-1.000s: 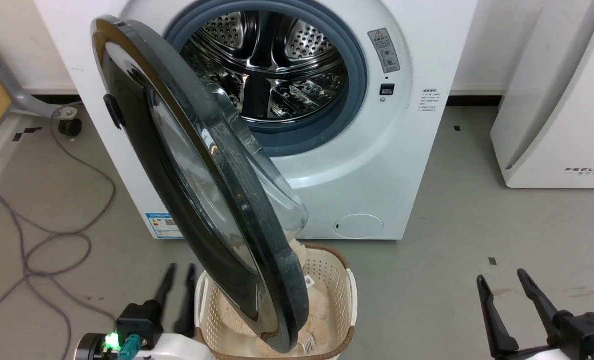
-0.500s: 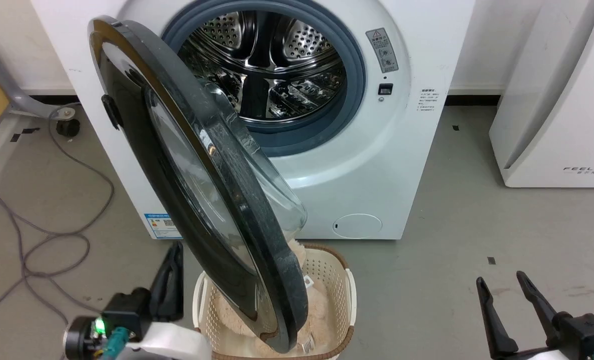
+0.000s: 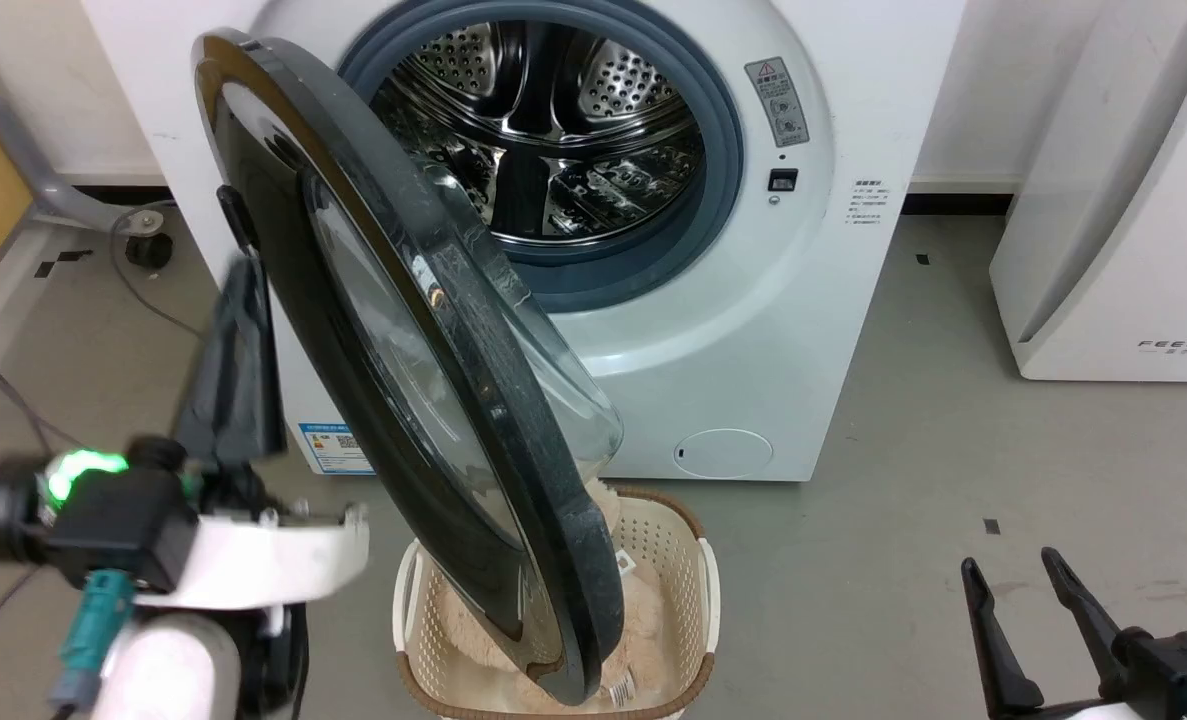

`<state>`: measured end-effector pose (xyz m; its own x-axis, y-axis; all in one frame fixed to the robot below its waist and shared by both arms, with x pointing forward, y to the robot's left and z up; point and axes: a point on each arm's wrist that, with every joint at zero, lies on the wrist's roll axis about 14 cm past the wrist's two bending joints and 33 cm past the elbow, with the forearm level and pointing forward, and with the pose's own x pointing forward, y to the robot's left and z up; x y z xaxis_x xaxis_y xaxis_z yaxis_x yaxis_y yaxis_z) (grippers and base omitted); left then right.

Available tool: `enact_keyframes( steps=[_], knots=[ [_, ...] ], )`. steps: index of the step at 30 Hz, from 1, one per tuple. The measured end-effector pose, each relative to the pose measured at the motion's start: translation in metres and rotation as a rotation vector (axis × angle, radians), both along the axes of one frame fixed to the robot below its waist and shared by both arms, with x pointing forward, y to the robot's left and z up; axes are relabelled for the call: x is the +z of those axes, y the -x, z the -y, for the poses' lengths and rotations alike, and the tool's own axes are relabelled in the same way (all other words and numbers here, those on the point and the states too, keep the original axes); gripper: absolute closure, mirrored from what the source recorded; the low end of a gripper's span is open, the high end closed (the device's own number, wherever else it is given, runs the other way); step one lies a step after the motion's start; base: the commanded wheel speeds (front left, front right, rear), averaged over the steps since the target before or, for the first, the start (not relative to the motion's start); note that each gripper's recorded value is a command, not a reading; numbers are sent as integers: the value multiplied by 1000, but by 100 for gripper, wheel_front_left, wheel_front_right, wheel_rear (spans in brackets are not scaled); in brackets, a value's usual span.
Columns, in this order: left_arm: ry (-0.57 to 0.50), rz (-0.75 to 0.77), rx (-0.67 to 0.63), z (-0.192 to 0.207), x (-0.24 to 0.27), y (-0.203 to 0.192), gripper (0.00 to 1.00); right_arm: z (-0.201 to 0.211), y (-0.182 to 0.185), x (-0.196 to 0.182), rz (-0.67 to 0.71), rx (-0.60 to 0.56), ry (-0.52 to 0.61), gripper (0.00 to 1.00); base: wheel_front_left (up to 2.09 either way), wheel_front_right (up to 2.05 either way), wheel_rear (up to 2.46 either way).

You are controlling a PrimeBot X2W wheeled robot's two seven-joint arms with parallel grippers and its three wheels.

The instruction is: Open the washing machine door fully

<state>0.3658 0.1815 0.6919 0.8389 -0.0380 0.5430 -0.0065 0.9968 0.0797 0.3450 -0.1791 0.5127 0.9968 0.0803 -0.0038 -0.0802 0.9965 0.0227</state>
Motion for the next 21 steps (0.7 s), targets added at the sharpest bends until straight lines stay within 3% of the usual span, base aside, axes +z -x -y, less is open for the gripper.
enact_keyframes(
  steps=[10, 16, 21],
  knots=[
    [6, 289, -157, 47, 92, 26, 100, 0, -2, -4, -13, 1, 1, 0, 0, 0, 0],
    [13, 226, -400, 112, 86, 35, 100, 0, -1, -5, -20, 0, 1, 0, 0, 0, 0],
    [-3, 105, -521, 148, 63, 40, 100, 1, 0, -6, -24, -1, 0, 0, 0, 0, 0]
  ],
)
